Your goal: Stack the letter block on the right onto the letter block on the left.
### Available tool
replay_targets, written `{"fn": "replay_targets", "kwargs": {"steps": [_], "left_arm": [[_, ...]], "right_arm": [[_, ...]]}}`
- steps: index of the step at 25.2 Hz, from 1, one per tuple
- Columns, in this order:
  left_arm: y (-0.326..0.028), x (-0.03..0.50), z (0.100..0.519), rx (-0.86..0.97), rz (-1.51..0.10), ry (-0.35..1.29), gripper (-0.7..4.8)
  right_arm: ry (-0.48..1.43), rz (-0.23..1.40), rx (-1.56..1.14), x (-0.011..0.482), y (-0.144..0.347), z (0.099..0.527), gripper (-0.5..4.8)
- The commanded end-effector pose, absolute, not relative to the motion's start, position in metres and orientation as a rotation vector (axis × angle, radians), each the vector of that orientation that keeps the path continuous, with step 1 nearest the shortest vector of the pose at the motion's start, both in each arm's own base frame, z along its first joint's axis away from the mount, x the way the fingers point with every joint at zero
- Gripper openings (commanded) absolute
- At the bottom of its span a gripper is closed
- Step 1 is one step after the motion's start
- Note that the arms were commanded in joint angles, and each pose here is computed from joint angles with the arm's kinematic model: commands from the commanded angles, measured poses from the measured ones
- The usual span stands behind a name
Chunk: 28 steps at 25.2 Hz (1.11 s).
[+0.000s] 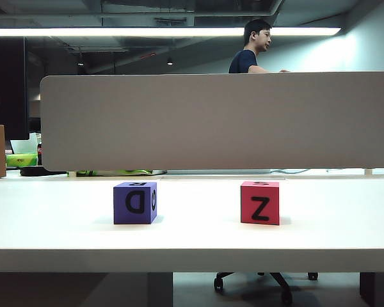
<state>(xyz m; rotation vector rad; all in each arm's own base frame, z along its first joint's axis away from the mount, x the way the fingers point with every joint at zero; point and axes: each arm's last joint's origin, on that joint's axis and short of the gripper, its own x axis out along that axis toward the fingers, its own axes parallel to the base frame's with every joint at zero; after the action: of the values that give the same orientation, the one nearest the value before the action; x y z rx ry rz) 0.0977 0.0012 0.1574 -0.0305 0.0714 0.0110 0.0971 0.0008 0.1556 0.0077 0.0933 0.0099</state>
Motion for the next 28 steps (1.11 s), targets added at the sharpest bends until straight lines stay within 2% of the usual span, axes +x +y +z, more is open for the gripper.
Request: {"fn": "replay_targets", "kwargs": {"steps": [1,9,11,12,14,16,22,25,28], "left_arm": [[0.001,0.097,0.16,-0.027,0.01,0.057,-0.04],[0.001,0.097,0.163,-0.06,0.011,0.046,-0.04],[0.001,0.094,0.178,-0.106,0.003,0.006,-0.04],[0.0,0.092,0.188,-0.17,-0.021,-0.026,-0.04],[-0.001,0.089,0.197,-0.197,-0.061,-0.046,-0.04],[-0.004,0.087,0.204,-0.192,-0.179,-0.051,-0.04],[-0.01,0.088,0.201,-0.189,-0.377,0.018,-0.03],[-0.011,0.091,0.197,-0.197,-0.427,0.072,-0.03],[-0.012,0.094,0.195,-0.203,-0.463,0.106,-0.03]], "right_arm": [[0.08,0.011,0.011,0.097,0.001,0.156,-0.05],[0.071,0.005,0.176,0.097,0.001,0.158,-0.05],[0.032,0.017,0.289,0.094,0.001,0.173,-0.05],[-0.015,0.058,0.3,0.089,0.002,0.194,-0.05],[-0.037,0.082,0.294,0.082,0.003,0.214,-0.05],[-0.017,0.11,0.202,0.067,0.003,0.247,-0.05],[0.106,0.173,-0.063,0.059,0.005,0.294,-0.05],[0.245,0.207,-0.064,0.074,0.006,0.307,-0.05],[0.402,0.312,-0.095,0.1,0.009,0.313,-0.05]]}}
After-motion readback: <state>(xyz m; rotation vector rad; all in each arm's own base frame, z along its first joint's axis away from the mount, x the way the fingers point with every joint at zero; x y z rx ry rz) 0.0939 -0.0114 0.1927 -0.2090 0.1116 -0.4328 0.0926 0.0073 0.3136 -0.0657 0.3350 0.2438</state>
